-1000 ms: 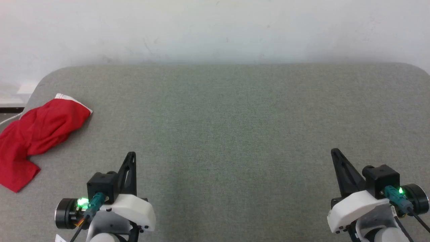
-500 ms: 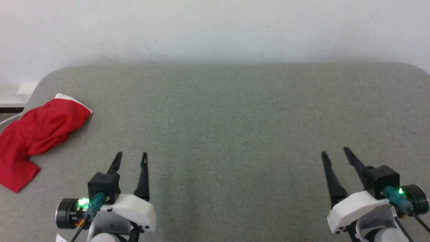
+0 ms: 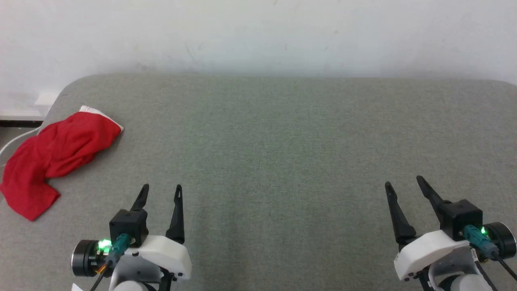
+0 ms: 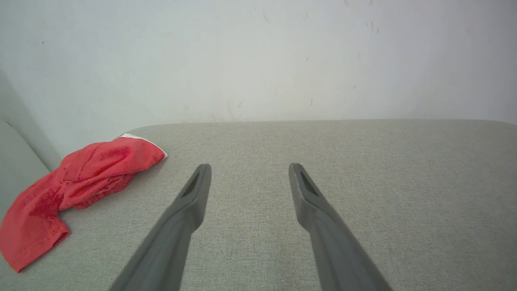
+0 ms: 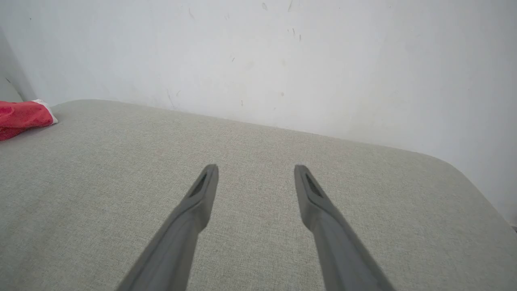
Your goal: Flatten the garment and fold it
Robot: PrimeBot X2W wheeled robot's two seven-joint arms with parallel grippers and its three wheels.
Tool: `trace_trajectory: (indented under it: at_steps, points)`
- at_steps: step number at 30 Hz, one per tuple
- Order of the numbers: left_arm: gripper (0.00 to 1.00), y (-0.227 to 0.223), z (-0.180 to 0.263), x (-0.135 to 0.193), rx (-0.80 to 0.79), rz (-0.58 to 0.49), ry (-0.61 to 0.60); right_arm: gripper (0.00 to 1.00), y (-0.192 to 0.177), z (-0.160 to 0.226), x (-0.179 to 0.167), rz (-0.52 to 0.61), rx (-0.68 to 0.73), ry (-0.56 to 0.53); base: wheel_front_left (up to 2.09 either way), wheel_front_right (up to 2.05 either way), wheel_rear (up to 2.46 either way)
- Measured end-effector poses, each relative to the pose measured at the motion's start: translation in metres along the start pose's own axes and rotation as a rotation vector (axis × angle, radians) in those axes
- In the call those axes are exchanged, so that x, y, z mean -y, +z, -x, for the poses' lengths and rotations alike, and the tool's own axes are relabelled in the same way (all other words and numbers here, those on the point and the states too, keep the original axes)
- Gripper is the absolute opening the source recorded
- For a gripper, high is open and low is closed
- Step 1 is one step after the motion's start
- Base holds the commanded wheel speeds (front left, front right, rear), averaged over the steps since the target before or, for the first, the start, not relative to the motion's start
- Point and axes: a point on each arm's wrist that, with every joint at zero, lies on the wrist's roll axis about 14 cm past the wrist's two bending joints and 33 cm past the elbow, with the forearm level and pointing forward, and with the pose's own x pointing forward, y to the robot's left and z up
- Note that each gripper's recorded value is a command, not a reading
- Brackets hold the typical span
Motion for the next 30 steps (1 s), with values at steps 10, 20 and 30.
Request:
trace_trajectory:
  at_steps: [10, 20, 30]
  points:
    - [1.0, 0.003, 0.008, -0.019, 0.018, 0.014, 0.063, 1.0, 0.002, -0.012, -0.018, -0.004, 0.015, 0.058, 0.0, 0.0, 0.0]
    - [1.0, 0.003, 0.023, -0.042, 0.033, 0.018, 0.142, 1.0, 0.002, -0.025, -0.042, -0.014, 0.026, 0.132, 0.0, 0.0, 0.0]
    - [1.0, 0.002, 0.039, -0.065, 0.042, 0.029, 0.223, 1.0, 0.002, -0.037, -0.067, -0.023, 0.031, 0.206, -0.01, -0.01, -0.01]
